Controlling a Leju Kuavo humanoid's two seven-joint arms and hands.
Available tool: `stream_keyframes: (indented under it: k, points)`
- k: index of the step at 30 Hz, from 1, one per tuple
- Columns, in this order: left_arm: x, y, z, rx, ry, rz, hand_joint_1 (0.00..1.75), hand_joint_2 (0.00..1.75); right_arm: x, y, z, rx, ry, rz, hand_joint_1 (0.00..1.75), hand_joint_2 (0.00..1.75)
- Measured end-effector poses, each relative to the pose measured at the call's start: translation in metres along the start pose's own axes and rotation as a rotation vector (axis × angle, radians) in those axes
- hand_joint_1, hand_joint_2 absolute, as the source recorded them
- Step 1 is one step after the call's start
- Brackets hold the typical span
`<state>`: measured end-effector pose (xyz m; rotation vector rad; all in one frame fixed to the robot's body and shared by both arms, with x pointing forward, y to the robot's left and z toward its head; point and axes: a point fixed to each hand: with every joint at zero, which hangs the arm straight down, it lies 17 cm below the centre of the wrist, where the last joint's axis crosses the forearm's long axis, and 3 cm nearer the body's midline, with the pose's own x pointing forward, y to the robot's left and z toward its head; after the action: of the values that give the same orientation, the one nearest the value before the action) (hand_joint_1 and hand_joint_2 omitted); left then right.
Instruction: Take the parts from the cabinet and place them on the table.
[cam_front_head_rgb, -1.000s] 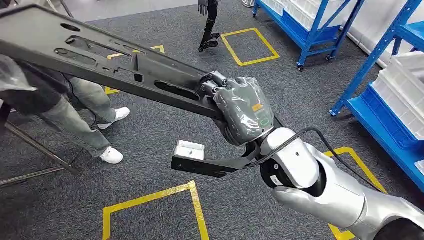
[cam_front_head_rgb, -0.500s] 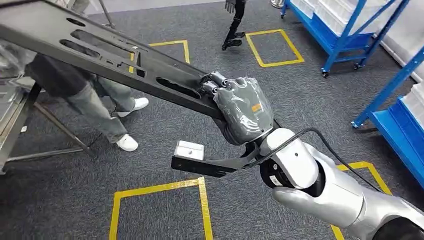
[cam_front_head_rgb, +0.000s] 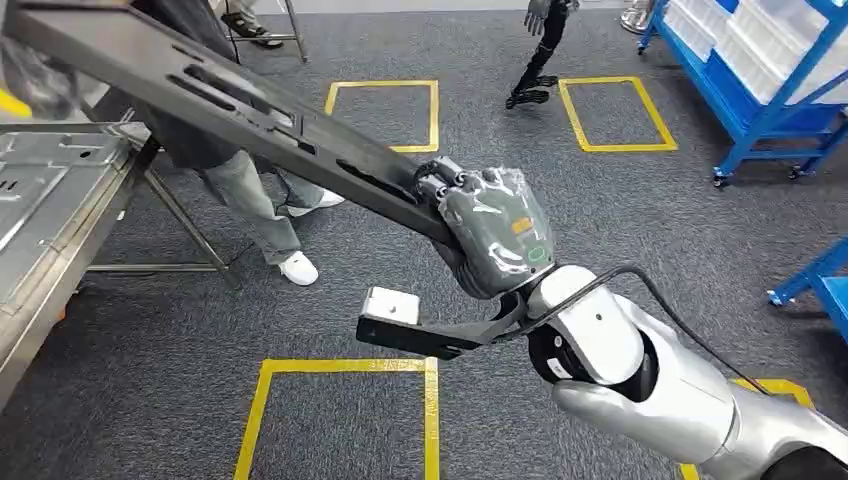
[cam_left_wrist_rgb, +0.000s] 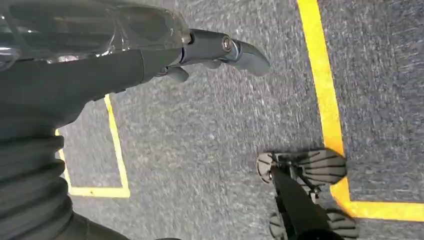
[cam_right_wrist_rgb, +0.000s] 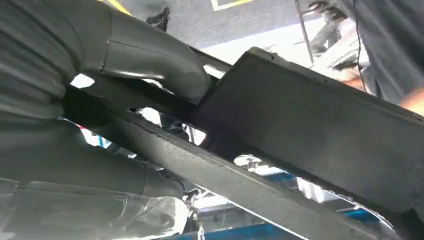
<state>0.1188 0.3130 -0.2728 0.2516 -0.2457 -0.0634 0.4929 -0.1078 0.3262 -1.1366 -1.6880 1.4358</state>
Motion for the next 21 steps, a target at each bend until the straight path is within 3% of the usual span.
stream_keyframes:
  k: [21]
  points:
    - [-0.0045, -0.0020, 0.0009, 0.021, 0.038, -0.012, 0.00, 1.75, 0.0046, -0.0077, -0.0023, -0.018, -0.016, -0.010, 1.75, 1.75]
